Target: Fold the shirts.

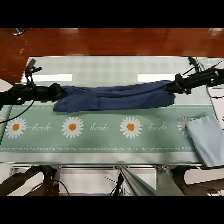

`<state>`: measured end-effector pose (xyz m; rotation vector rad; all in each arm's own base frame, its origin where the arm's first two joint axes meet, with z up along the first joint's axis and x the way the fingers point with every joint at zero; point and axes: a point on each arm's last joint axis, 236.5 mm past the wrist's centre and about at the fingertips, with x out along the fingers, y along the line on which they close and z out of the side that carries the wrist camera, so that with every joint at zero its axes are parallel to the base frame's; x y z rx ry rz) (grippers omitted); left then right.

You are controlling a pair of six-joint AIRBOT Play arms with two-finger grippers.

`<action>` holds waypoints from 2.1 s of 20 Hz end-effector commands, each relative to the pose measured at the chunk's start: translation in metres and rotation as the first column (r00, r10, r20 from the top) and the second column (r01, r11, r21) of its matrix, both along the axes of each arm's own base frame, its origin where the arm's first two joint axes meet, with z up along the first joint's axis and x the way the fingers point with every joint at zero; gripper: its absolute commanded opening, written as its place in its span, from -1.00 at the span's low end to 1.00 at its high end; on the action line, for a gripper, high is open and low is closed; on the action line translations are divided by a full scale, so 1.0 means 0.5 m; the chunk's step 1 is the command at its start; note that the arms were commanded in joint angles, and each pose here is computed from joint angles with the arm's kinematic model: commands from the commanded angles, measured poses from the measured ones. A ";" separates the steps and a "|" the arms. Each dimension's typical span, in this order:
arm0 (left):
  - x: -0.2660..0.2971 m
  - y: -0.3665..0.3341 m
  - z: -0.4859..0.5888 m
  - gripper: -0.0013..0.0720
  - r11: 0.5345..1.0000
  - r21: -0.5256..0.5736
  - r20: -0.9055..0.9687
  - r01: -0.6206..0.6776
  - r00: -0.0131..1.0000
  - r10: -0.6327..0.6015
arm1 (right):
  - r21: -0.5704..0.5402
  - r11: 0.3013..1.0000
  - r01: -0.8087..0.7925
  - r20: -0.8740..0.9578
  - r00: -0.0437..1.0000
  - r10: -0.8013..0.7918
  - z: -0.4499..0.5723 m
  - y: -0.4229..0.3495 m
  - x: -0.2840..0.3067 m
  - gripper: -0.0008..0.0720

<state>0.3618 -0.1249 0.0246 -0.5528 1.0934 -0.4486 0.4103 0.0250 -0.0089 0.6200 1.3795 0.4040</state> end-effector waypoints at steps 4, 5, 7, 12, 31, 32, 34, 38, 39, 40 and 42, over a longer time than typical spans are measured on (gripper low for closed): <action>0.003 -0.271 -0.029 -0.92 0.976 0.001 0.049 0.216 0.975 -0.216 | -0.185 0.983 -0.016 0.143 0.989 0.043 0.170 -0.027 -0.135 -0.90; 0.001 -0.330 -0.041 -0.92 0.961 0.002 0.044 0.277 0.960 -0.276 | -0.190 0.982 -0.008 0.163 0.986 0.039 0.189 -0.020 -0.153 -0.90; -0.004 -0.446 -0.064 -0.92 0.932 -0.014 0.019 0.363 0.932 -0.363 | -0.202 0.979 0.014 0.205 0.978 0.028 0.226 -0.010 -0.182 -0.90; -0.065 -0.712 -0.115 -0.92 0.852 -0.087 -0.054 0.517 0.851 -0.522 | -0.197 0.979 0.047 0.290 0.957 0.012 0.294 0.013 -0.217 -0.90; 0.179 -0.263 0.088 -0.91 0.932 -0.088 -0.159 0.352 0.919 -0.362 | -0.023 0.996 -0.091 0.379 0.921 0.093 0.331 0.223 -0.167 -0.89; 0.195 -0.178 0.124 -0.91 0.958 -0.022 -0.124 0.286 0.950 -0.286 | 0.002 0.994 -0.114 0.382 0.918 0.104 0.327 0.261 -0.156 -0.89; 0.203 -0.014 0.195 -0.91 0.983 0.115 -0.023 0.143 0.990 -0.141 | 0.046 0.985 -0.167 0.382 0.914 0.137 0.311 0.346 -0.137 -0.89; 0.117 0.203 0.354 -0.91 0.967 0.206 0.227 -0.147 0.969 0.099 | 0.065 0.957 -0.281 0.354 0.904 0.241 0.250 0.513 -0.101 -0.89; 0.078 0.225 0.389 -0.91 0.956 0.220 0.299 -0.197 0.946 0.126 | 0.067 0.952 -0.298 0.348 0.902 0.257 0.231 0.553 -0.087 -0.89; 0.036 0.235 0.411 -0.91 0.945 0.229 0.353 -0.232 0.925 0.142 | 0.066 0.948 -0.312 0.344 0.899 0.272 0.211 0.588 -0.072 -0.89; -0.054 0.228 0.421 -0.91 0.931 0.239 0.421 -0.274 0.894 0.155 | 0.069 0.943 -0.326 0.326 0.901 0.288 0.169 0.643 -0.045 -0.89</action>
